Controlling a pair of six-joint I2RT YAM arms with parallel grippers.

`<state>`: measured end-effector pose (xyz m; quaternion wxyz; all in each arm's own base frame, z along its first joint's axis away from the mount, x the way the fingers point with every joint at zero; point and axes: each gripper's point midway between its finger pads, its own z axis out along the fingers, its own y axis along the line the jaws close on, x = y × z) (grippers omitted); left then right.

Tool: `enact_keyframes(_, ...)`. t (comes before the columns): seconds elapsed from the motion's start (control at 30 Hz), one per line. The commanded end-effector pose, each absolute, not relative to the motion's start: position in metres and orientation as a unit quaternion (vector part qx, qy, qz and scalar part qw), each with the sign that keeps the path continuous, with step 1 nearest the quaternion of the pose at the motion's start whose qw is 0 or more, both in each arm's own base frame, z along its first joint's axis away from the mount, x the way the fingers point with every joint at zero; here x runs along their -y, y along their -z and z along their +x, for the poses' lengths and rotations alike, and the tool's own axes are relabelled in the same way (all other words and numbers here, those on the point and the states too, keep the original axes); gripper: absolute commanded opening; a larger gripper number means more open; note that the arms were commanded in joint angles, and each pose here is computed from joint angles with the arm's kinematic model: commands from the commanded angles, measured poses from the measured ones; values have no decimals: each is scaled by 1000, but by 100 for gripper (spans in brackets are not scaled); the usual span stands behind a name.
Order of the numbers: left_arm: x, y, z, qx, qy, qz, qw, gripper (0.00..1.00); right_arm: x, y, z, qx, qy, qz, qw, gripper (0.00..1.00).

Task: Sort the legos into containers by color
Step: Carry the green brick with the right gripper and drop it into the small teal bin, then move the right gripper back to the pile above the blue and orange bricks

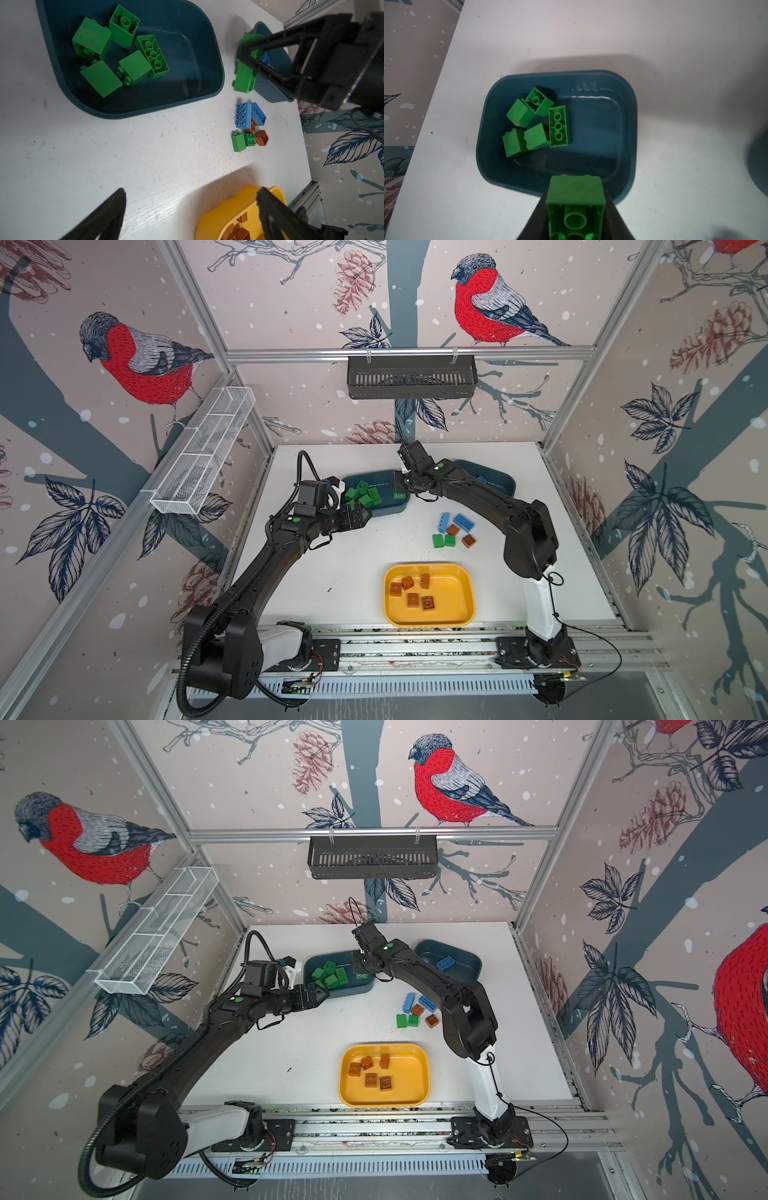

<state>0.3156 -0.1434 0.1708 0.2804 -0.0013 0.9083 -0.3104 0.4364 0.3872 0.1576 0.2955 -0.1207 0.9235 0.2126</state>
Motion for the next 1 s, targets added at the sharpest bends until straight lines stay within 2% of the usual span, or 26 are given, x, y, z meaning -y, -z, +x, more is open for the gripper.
enact_keyframes(0.0,141,-175,321,-904,310,-8,294,97,-401,-153,462,-910,-214,-143,324,29)
enact_keyframes(0.2,140,-174,322,-905,305,-9,296,97,-417,-127,489,-903,-204,-155,345,30)
enact_keyframes(0.33,140,-171,321,-906,306,-9,291,97,-424,-118,503,-894,-198,-161,368,36)
enact_keyframes(0.5,139,-165,319,-910,300,-6,286,97,-433,-112,505,-890,-214,-165,366,47)
enact_keyframes(0.6,139,-165,320,-908,303,-6,287,97,-436,-118,504,-887,-230,-164,366,62)
enact_keyframes(0.8,143,-160,320,-908,311,0,281,97,-422,-149,485,-893,-230,-172,346,64)
enact_keyframes(0.97,151,-160,323,-902,332,10,274,97,-374,-162,442,-915,-184,-178,311,70)
